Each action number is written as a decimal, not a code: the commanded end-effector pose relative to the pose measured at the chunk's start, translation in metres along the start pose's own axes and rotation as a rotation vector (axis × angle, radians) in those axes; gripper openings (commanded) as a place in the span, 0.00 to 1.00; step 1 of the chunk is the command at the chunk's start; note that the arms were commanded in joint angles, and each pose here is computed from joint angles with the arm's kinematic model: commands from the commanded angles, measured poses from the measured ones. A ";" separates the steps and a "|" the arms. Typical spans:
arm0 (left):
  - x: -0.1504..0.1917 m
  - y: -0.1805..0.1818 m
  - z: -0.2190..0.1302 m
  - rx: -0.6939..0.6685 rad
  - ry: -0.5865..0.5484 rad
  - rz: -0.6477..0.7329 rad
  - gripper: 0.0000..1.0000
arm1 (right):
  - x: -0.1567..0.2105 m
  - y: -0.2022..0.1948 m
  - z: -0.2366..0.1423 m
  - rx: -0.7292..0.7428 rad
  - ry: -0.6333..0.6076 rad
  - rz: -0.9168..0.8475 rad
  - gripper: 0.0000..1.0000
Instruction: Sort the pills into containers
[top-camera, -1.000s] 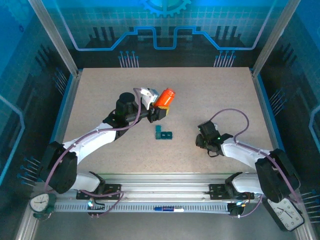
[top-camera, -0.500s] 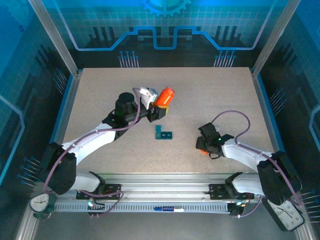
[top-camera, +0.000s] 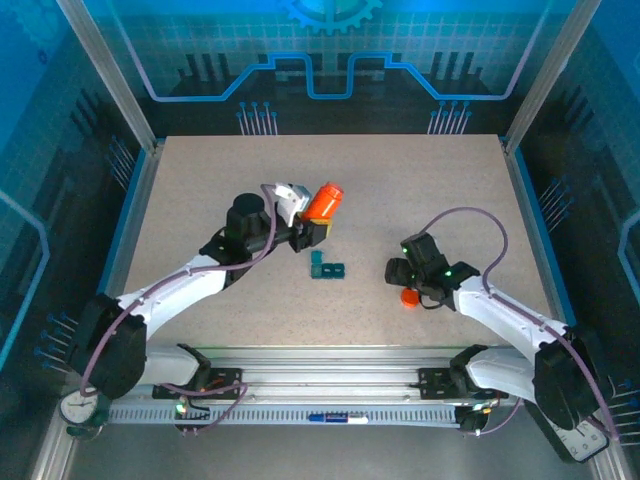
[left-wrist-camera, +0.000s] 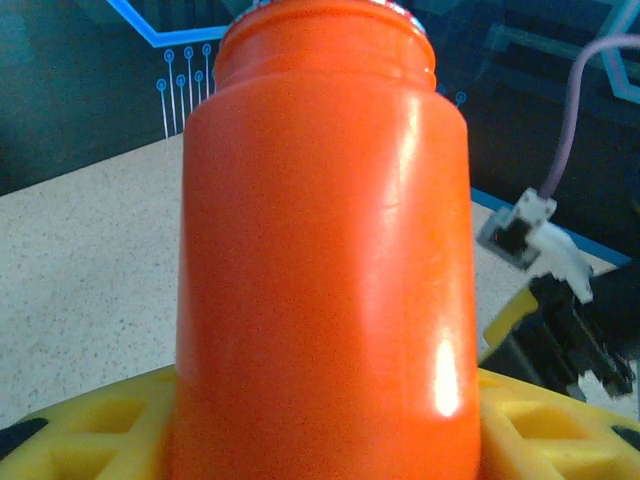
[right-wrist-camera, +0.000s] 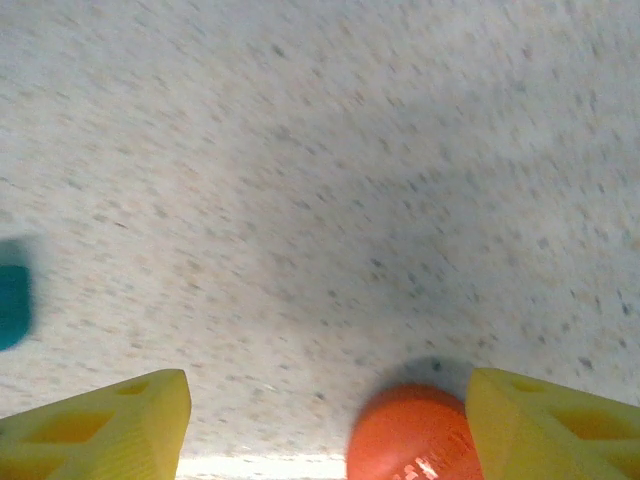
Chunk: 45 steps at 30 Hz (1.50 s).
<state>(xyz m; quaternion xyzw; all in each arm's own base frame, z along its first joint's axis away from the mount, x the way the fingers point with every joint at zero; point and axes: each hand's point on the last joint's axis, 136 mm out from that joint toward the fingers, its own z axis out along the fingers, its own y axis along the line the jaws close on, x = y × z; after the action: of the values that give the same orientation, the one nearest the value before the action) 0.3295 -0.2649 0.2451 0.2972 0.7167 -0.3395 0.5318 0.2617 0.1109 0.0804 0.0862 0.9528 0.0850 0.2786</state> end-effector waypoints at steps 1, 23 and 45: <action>-0.001 0.000 -0.014 -0.031 -0.007 -0.011 0.00 | -0.015 0.022 -0.010 -0.084 -0.020 -0.071 0.74; 0.104 -0.004 -0.060 -0.184 0.195 -0.221 0.00 | -0.027 0.107 0.041 -0.347 0.105 -0.214 0.75; 0.148 -0.018 -0.062 -0.204 0.297 -0.292 0.00 | -0.027 0.135 0.088 -0.297 0.187 -0.312 0.53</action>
<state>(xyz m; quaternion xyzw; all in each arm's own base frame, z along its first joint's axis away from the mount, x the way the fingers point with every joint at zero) 0.2436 -0.2157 0.1222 0.1931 0.8493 -0.2900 0.3967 0.3477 0.2403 0.0524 -0.0924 0.9513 0.2024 0.2131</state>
